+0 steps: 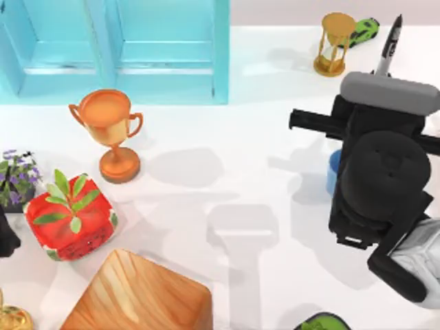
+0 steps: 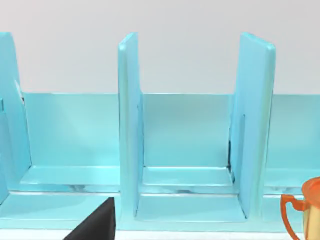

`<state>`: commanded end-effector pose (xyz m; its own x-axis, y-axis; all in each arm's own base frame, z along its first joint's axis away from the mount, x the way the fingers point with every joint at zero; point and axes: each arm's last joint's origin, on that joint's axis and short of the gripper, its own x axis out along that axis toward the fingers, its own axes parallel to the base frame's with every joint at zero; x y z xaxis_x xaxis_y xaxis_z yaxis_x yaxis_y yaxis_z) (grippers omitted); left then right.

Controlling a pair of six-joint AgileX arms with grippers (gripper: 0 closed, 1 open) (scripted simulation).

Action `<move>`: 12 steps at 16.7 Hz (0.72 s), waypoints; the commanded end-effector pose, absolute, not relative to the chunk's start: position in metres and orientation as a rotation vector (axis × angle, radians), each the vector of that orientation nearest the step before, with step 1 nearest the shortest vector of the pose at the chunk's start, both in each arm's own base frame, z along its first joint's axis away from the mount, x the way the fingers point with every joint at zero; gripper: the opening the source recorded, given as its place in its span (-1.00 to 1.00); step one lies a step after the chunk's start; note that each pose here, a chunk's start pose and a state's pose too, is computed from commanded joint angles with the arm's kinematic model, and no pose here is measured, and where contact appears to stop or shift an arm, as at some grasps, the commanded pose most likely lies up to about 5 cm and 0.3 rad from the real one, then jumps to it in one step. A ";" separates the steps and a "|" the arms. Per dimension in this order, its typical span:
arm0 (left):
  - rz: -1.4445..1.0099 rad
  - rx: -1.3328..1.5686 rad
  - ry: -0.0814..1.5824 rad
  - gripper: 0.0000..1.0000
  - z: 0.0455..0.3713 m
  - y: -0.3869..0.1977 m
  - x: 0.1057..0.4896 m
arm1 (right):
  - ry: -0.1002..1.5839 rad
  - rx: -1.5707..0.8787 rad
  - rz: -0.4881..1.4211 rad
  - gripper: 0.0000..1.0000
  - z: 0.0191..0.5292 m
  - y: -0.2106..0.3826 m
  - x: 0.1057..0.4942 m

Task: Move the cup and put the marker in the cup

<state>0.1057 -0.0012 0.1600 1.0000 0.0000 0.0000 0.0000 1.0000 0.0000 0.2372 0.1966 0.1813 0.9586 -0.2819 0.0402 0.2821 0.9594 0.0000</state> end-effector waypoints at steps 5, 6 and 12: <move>0.000 0.000 0.000 1.00 0.160 -0.001 0.106 | -0.042 -0.002 -0.286 -0.85 0.181 0.197 0.238; 0.000 0.000 0.000 1.00 0.160 -0.001 0.106 | -0.042 -0.002 -0.286 -0.70 0.181 0.197 0.238; 0.000 0.000 0.000 1.00 0.160 -0.001 0.106 | -0.042 -0.002 -0.286 0.21 0.181 0.197 0.238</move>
<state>0.1057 -0.0012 0.1600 1.0000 0.0000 0.0000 0.0000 1.0000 0.0000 0.2381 0.1965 0.1815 0.9585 -0.2821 0.0417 0.2822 0.9594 0.0035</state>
